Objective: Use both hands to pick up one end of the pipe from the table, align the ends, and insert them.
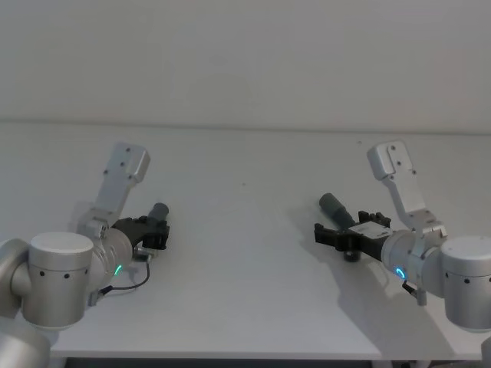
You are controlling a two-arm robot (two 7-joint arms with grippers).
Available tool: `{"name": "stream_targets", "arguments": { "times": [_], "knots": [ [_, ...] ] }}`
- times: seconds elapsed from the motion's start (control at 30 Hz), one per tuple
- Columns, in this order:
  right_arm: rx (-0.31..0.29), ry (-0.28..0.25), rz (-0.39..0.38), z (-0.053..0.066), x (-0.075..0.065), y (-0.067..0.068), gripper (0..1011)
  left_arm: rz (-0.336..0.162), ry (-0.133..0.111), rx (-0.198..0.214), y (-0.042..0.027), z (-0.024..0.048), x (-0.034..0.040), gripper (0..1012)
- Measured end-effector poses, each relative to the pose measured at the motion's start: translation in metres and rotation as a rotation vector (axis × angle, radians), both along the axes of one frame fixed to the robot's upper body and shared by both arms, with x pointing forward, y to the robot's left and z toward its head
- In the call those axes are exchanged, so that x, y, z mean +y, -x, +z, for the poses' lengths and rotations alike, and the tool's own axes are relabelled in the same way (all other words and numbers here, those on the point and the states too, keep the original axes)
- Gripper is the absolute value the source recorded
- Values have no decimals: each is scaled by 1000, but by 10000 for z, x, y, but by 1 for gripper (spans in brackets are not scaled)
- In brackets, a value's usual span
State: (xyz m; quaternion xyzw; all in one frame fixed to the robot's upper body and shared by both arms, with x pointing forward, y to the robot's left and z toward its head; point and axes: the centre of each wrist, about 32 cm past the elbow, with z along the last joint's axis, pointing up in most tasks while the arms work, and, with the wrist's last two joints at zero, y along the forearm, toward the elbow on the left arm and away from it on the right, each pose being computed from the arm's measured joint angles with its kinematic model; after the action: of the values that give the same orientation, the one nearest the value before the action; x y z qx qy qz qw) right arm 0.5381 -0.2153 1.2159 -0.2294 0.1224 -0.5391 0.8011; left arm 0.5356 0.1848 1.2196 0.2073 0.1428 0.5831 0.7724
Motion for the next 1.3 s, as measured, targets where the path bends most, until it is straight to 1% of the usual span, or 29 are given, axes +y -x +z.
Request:
{"name": "stream_targets", "arguments": {
  "times": [0.4, 1.0, 1.2, 1.27, 1.3],
  "knots": [
    [24, -3, 2, -31, -18, -15, 1001, 0, 0, 0, 0, 0, 0, 340],
    [40, -4, 1, -50, -38, -21, 999, 0, 0, 0, 0, 0, 0, 340],
    [41, -4, 1, -53, -38, -20, 910, 0, 0, 0, 0, 0, 0, 340],
    [42, -4, 1, -54, -38, -20, 842, 0, 0, 0, 0, 0, 0, 340],
    [42, -4, 1, -55, -39, -20, 826, 0, 0, 0, 0, 0, 0, 340]
  ]
}}
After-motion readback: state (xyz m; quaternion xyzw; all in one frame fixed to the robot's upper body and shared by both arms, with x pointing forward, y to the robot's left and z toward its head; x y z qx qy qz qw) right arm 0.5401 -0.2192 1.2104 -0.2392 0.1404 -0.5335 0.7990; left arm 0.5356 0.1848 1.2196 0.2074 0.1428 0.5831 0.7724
